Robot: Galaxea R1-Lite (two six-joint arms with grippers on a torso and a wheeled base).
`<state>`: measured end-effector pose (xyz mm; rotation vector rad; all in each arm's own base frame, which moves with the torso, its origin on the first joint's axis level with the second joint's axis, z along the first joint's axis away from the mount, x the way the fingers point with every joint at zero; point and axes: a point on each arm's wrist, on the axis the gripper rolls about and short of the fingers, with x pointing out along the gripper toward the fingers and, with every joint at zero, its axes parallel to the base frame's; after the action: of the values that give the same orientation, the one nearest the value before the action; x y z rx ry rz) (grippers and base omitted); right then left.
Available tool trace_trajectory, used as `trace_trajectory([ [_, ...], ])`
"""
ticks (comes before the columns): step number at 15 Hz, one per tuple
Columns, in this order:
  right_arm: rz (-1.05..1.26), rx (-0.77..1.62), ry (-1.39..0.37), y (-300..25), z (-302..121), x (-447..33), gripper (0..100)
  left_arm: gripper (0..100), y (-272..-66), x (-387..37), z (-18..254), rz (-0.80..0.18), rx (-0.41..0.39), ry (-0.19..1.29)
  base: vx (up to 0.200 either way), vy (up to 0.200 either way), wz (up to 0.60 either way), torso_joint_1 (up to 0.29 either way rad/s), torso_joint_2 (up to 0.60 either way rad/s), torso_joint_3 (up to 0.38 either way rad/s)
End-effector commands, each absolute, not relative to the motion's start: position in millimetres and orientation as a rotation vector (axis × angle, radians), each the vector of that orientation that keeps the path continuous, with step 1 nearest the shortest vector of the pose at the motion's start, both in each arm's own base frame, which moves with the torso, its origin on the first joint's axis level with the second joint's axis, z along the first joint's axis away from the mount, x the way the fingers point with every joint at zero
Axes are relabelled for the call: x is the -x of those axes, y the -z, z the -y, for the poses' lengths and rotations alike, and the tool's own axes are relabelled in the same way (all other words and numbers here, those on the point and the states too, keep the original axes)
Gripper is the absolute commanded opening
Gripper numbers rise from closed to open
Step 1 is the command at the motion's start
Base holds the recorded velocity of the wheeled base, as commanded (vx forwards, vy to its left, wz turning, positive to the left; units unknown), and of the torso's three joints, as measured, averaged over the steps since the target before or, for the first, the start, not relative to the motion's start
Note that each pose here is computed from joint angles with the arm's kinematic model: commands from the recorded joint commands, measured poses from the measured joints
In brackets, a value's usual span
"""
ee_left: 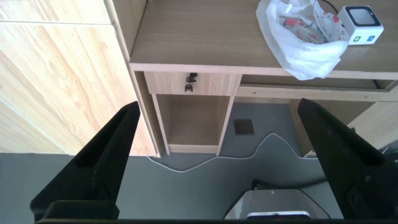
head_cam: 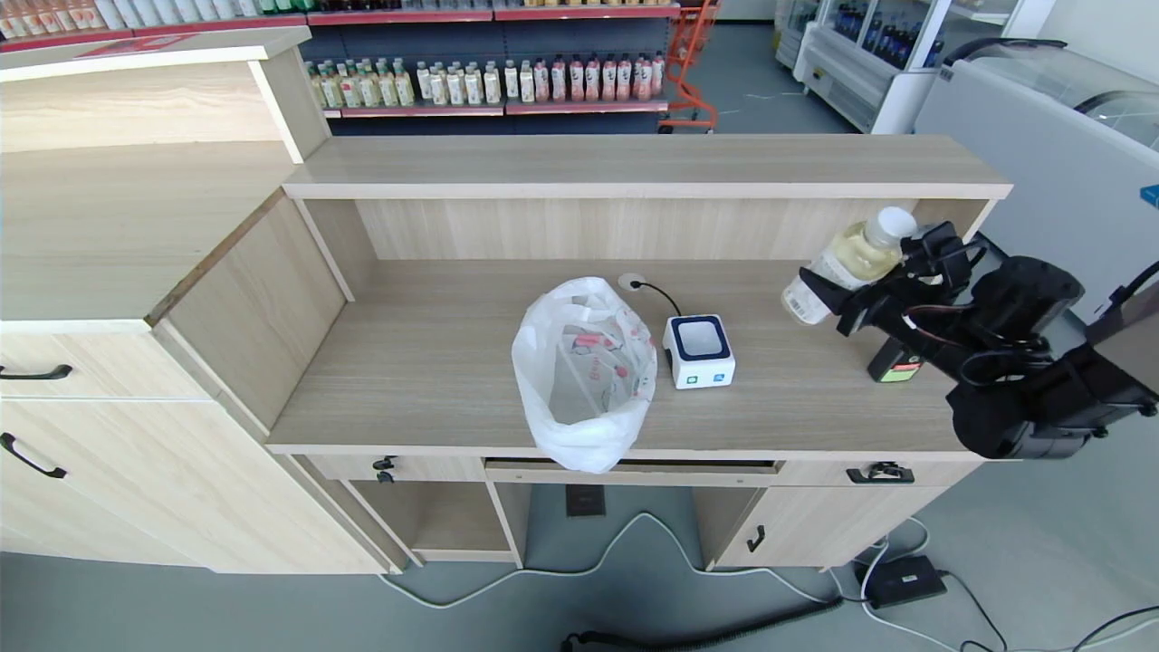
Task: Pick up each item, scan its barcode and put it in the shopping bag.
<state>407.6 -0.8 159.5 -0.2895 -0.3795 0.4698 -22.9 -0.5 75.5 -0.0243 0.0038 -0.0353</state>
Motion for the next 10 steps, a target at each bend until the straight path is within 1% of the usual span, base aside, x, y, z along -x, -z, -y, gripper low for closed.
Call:
trace_trajectory([
  [1, 0.387, 0.346, -0.362, -188.2, 21.1, -335.6, 0, 100, -75.4, 22.9, 0.5, -0.004, 0.025, 0.035, 0.000, 0.000, 0.00, 0.000, 0.00, 0.000],
  [2, 0.384, 0.352, -0.356, -188.4, 22.9, -332.6, 0, 100, -75.4, 22.9, 0.5, -0.004, 0.025, 0.035, 0.000, 0.000, 0.00, 0.000, 0.00, 0.000],
  [3, 0.367, 0.403, -0.312, -190.1, 32.5, -312.4, 0, 100, -75.4, 22.9, 0.5, -0.004, 0.025, 0.035, 0.000, 0.000, 0.00, 0.000, 0.00, 0.000],
  [5, 0.337, 0.413, -0.277, -182.1, 40.1, -284.4, 0, 100, -75.4, 22.9, 0.5, -0.004, 0.025, 0.035, 0.000, 0.000, 0.00, 0.000, 0.00, 0.000],
  [8, 0.333, 0.476, -0.213, -187.4, 53.7, -271.2, 0, 100, -75.4, 22.9, 0.5, -0.004, 0.025, 0.035, 0.000, 0.000, 0.00, 0.000, 0.00, 0.000],
  [10, 0.330, 0.591, -0.153, -188.7, 65.5, -266.5, 0, 100, -75.4, 22.9, 0.5, -0.004, 0.025, 0.035, 0.000, 0.000, 0.00, 0.000, 0.00, 0.000],
])
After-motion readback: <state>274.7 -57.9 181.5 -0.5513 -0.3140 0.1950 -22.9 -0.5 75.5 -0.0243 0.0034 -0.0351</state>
